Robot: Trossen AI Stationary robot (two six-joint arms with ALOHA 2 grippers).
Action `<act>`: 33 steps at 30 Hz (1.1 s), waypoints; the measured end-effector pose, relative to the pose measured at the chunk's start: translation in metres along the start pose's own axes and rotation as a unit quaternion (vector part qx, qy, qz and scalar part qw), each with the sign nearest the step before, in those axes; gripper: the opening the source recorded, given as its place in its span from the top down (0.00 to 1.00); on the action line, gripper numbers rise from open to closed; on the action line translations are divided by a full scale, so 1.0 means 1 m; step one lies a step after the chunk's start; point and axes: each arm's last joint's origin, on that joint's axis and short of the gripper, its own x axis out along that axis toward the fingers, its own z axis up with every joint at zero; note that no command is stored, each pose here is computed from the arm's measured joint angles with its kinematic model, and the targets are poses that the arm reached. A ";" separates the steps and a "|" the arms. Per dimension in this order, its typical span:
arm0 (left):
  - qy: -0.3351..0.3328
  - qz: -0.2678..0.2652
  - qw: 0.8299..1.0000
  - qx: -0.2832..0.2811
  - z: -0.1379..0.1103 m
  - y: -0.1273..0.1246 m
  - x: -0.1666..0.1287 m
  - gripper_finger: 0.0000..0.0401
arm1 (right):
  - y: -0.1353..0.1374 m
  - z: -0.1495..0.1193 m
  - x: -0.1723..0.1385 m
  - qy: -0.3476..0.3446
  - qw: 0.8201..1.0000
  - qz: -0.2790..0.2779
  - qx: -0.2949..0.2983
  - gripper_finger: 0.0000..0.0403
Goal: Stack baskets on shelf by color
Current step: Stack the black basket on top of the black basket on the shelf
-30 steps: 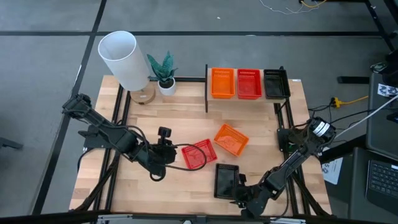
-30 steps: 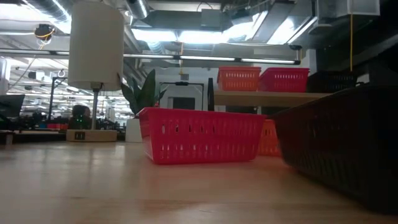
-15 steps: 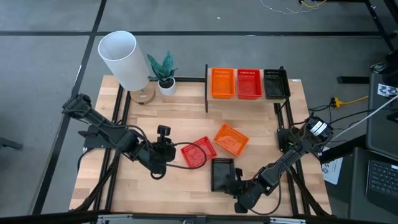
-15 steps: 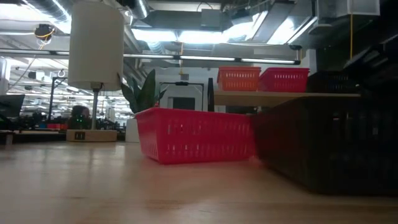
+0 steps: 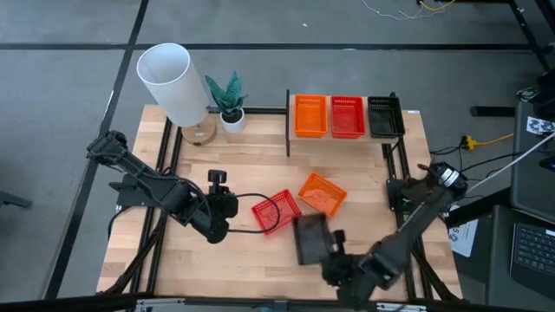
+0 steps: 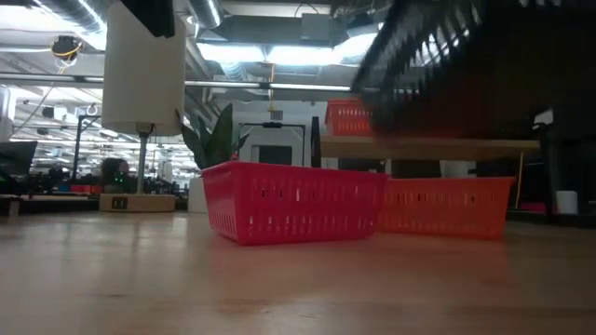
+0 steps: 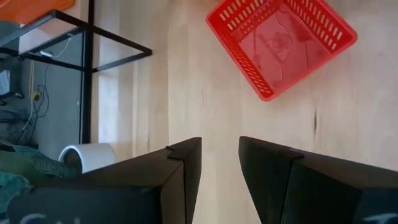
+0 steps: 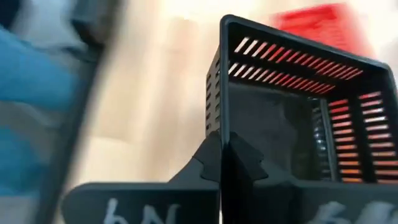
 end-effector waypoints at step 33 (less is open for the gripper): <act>0.101 0.052 0.993 -0.012 -0.037 0.010 0.057 0.75 | -0.259 -0.131 -0.215 -0.067 0.971 -0.186 0.131 1.00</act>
